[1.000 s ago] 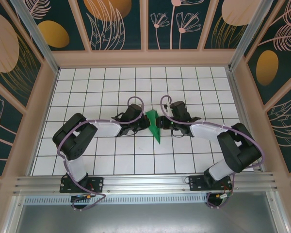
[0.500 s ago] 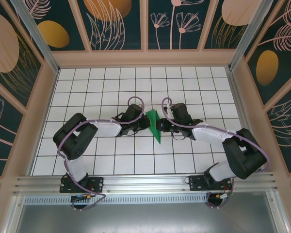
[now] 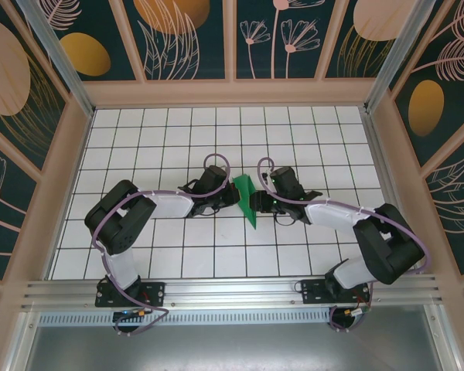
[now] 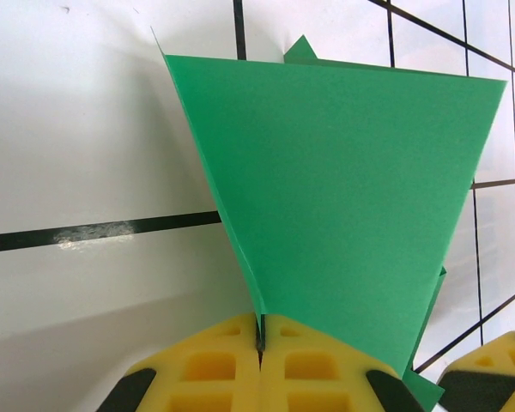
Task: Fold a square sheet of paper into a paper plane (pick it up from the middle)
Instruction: Move a paper plane to the center of the table.
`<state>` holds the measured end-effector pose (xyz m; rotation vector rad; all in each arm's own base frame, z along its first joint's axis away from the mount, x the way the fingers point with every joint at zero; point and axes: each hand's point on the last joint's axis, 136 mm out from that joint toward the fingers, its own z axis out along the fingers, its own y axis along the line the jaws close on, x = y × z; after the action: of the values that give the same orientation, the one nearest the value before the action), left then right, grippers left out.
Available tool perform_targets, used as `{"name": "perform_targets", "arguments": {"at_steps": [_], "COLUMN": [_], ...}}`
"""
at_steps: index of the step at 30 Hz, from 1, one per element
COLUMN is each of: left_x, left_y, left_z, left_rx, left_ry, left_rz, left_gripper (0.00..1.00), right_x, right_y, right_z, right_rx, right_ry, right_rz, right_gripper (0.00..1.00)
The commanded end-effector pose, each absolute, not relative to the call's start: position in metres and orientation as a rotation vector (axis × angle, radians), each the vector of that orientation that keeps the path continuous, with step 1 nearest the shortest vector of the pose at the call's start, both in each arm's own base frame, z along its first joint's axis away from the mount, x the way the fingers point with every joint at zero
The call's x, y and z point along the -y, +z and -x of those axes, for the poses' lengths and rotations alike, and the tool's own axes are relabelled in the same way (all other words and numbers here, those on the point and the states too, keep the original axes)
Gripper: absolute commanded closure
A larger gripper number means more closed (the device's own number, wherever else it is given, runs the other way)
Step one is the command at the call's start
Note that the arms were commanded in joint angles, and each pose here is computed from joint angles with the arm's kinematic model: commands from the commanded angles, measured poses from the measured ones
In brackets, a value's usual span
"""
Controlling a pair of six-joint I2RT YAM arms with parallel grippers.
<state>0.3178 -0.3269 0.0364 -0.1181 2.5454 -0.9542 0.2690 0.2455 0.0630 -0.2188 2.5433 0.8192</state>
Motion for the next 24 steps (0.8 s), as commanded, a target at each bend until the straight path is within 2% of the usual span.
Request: {"name": "perform_targets", "arguments": {"at_steps": [1,10,24], "left_x": [0.33,0.332,0.333], "left_y": [0.037,0.038,0.036], "left_z": [-0.322,-0.321,-0.32], "left_rx": [-2.54,-2.539,-2.543], "left_ry": [-0.971,-0.982,-0.992], "left_rz": [0.108,0.104,0.094], "left_gripper": [1.0,1.0,1.0], "right_x": [-0.253,-0.259,-0.255], "right_y": [0.057,0.05,0.03], "right_z": [-0.257,-0.256,-0.275], "right_rx": [-2.572,-2.597,-2.644], "right_ry": [0.859,0.853,0.65], "right_rz": [0.26,0.295,0.231], "right_gripper": [0.64,0.65,0.67]}}
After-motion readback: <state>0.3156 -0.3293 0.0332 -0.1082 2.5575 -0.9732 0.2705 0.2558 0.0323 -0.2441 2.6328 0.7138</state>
